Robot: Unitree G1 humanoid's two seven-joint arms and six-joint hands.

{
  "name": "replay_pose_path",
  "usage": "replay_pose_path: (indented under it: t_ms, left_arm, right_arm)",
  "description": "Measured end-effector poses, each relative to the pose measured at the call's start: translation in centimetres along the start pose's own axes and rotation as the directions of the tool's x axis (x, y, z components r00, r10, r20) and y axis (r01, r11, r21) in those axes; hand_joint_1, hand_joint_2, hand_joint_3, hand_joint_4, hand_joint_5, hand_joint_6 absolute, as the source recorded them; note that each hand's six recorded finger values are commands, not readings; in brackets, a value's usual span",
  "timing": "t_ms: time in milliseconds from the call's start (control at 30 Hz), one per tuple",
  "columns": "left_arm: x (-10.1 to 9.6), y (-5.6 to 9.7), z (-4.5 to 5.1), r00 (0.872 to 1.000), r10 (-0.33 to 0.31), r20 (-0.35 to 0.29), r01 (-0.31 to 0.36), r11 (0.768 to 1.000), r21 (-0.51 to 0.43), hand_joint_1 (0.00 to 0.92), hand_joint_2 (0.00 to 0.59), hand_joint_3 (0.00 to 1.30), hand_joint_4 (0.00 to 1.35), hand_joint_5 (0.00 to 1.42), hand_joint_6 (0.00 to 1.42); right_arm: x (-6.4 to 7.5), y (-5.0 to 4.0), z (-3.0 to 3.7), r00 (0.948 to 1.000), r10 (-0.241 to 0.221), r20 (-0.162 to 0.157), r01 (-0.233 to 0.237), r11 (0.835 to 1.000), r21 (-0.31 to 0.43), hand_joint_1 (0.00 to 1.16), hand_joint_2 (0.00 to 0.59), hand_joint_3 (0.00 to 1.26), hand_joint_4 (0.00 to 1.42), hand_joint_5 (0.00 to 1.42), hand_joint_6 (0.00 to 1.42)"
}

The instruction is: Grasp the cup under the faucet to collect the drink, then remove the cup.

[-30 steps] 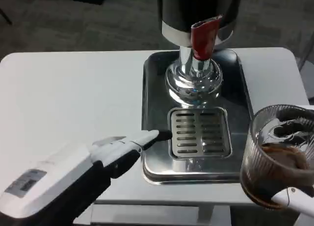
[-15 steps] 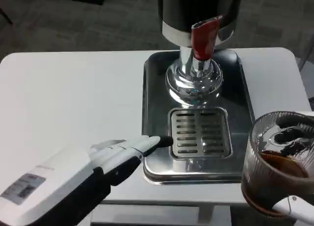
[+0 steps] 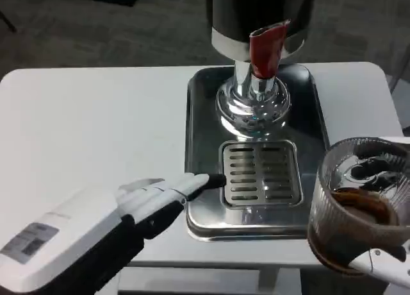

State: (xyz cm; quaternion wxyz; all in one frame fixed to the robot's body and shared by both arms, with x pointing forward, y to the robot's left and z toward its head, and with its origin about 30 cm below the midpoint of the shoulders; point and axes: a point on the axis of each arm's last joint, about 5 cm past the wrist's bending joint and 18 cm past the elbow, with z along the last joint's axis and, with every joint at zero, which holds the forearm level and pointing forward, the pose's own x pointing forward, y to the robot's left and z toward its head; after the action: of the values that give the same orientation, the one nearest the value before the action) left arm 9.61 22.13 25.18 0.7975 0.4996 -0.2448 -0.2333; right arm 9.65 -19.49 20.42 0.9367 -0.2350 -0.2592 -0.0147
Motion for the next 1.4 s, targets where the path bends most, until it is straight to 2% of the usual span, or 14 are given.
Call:
replay_pose_path:
  t_ms: [133,400,500,700,1200,1400]
  left_arm:
    - [-0.2,0.2,-0.01,1.000,0.005,-0.011,-0.005,1.000,0.009,0.000,0.063,0.09,0.01,0.09,0.08]
    - [-0.5,0.4,-0.01,1.000,-0.001,-0.031,0.001,1.000,0.024,0.000,0.061,0.08,0.00,0.07,0.06]
    - [-0.5,0.5,0.01,0.999,-0.005,-0.037,0.006,0.999,0.034,0.000,0.056,0.08,0.00,0.06,0.05]
    - [-0.6,0.8,0.05,0.999,-0.019,-0.045,0.022,0.998,0.059,0.000,0.056,0.08,0.00,0.05,0.05]
    - [-0.7,0.8,0.11,0.998,-0.032,-0.055,0.035,0.997,0.067,0.000,0.056,0.08,0.00,0.05,0.04]
    - [-0.9,0.9,0.28,0.997,-0.039,-0.064,0.044,0.996,0.074,0.000,0.056,0.08,0.00,0.04,0.04]
  right_arm:
    - [0.7,0.33,0.06,0.9996,0.009,0.027,-0.009,1.000,0.007,0.97,0.104,0.98,1.16,1.33,1.42]
    - [1.2,0.72,0.00,0.9986,0.041,0.033,-0.041,0.999,-0.007,0.97,0.104,0.98,1.16,1.33,1.42]
    - [1.3,0.78,-0.07,0.9976,0.064,0.024,-0.063,0.997,-0.039,0.97,0.104,0.98,1.16,1.33,1.42]
    - [1.5,1.05,-0.09,0.9911,0.132,0.013,-0.130,0.986,-0.109,0.97,0.107,0.98,1.16,1.33,1.42]
    - [1.6,1.61,-0.07,0.9852,0.171,0.011,-0.167,0.972,-0.166,0.96,0.120,0.98,1.16,1.33,1.42]
    - [1.7,1.92,0.01,0.9818,0.189,0.021,-0.183,0.970,-0.158,0.96,0.121,0.99,1.16,1.34,1.42]
